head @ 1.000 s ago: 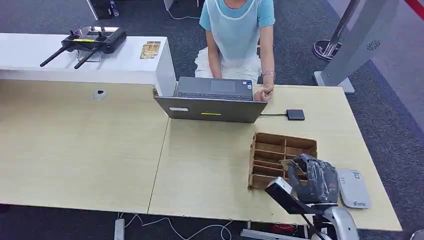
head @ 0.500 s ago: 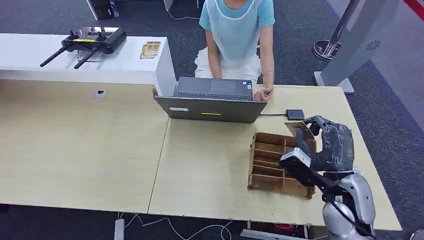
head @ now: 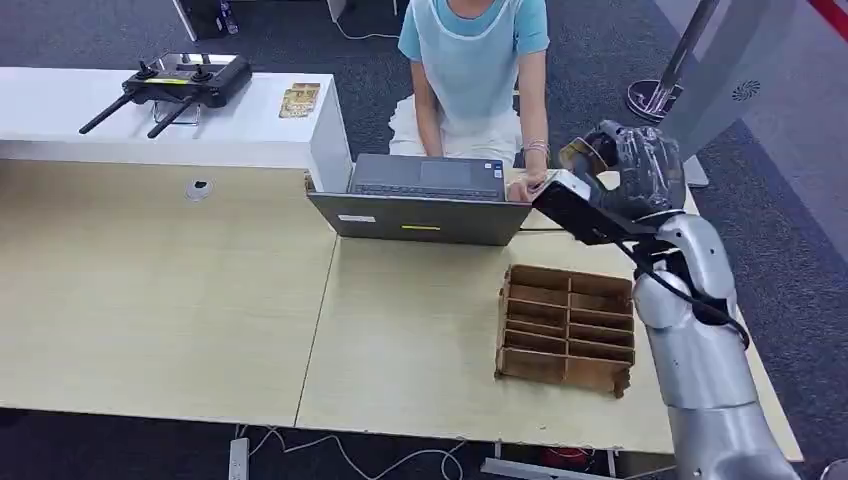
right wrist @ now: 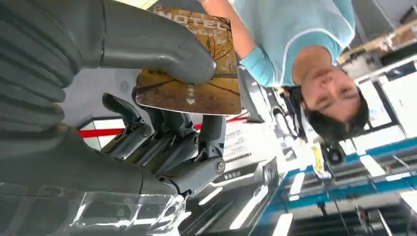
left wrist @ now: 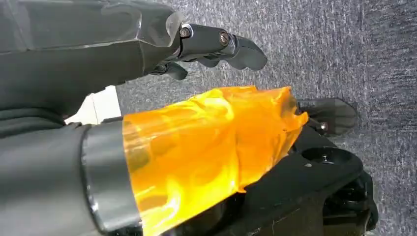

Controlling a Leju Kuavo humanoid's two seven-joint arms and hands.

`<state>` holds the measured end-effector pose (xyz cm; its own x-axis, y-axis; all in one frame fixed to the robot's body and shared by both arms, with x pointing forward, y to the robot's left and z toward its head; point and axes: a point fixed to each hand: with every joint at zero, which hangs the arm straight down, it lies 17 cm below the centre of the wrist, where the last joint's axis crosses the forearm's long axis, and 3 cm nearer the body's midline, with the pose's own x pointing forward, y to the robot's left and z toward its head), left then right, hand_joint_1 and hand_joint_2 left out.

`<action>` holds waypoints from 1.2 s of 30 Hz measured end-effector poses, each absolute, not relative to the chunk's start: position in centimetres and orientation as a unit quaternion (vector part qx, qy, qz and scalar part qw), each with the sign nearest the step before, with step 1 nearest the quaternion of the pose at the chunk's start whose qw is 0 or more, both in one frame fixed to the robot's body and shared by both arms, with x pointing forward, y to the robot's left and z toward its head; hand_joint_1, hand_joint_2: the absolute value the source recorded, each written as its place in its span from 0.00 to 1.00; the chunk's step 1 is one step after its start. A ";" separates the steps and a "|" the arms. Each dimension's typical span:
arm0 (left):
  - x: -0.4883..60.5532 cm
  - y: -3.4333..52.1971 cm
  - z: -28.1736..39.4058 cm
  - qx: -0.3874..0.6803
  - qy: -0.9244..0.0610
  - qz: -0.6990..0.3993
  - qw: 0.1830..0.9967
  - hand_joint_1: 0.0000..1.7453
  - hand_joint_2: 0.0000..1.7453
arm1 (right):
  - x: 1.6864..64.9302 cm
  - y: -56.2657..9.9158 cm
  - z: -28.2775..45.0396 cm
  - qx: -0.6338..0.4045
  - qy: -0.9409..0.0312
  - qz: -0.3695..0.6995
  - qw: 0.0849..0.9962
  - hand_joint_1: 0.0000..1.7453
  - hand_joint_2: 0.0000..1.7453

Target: Pass the card to the sensor for recognition and then transmit it.

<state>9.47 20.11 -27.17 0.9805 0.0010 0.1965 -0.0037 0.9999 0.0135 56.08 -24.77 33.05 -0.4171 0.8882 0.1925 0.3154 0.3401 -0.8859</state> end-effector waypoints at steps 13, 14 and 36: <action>9.6 19.9 -27.1 -0.002 -0.100 -0.009 0.995 0.00 0.00 | 63.3 -21.4 32.2 -0.392 -0.687 0.456 0.407 1.00 1.00; 9.5 19.9 -27.1 -0.003 -0.100 -0.009 0.995 0.00 0.00 | 63.6 -21.3 32.3 -0.393 -0.683 0.460 0.408 1.00 1.00; 9.1 19.9 -27.2 -0.005 -0.092 -0.008 0.996 0.00 0.00 | 66.2 -23.5 30.4 -0.429 -0.629 0.471 0.445 0.83 1.00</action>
